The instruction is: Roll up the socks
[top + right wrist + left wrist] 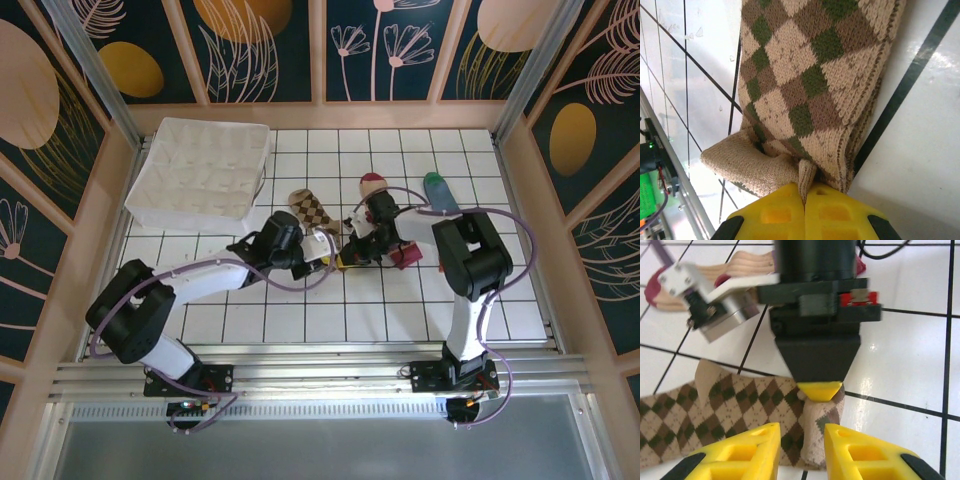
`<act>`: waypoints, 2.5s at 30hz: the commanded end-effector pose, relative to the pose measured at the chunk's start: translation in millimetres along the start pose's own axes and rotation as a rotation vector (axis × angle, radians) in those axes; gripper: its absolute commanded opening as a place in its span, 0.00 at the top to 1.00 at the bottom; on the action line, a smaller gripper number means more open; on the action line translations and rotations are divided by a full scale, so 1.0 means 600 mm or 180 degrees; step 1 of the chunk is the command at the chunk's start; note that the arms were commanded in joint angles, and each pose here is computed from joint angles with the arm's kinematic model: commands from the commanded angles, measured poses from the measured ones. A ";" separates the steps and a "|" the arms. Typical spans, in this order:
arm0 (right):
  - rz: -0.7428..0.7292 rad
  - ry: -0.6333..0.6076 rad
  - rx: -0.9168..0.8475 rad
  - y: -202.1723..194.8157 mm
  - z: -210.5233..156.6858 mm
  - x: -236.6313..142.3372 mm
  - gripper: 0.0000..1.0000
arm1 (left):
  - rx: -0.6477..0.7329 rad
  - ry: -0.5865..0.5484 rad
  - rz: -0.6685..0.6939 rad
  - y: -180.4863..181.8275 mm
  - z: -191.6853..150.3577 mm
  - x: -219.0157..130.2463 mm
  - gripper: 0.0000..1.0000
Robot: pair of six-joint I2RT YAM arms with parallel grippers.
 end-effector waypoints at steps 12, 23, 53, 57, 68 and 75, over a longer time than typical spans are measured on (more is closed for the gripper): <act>-0.0179 0.0594 0.0564 -0.029 -0.046 0.010 1.00 | 0.0864 0.0398 0.0083 -0.028 -0.038 0.053 0.68; -0.0195 0.0683 0.0652 -0.033 -0.050 0.006 1.00 | 0.1000 0.0600 -0.0154 -0.044 -0.071 0.094 0.66; 0.0222 -0.1178 -0.0555 0.042 -0.023 -0.089 0.49 | -0.1676 0.0172 -0.1797 -0.068 -0.108 0.074 1.00; 0.0248 -0.1098 -0.0695 0.048 -0.030 -0.064 0.48 | -0.1839 0.0160 -0.1918 -0.061 -0.112 0.076 1.00; 0.0169 -0.0884 -0.0625 0.016 -0.046 -0.016 0.48 | -0.1980 0.0177 -0.1987 -0.048 -0.130 0.069 1.00; 0.0222 -0.0656 -0.0676 0.025 -0.061 0.017 0.49 | -0.1945 0.0141 -0.1821 -0.035 -0.125 0.070 1.00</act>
Point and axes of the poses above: each hand's point on the last joint's axis, 136 mm out from that joint toward the fingers, its own x axis out along the fingers, its own y axis along the line the jaws close on, z = x × y, the point moved 3 cm from there along -x, back along the fingers
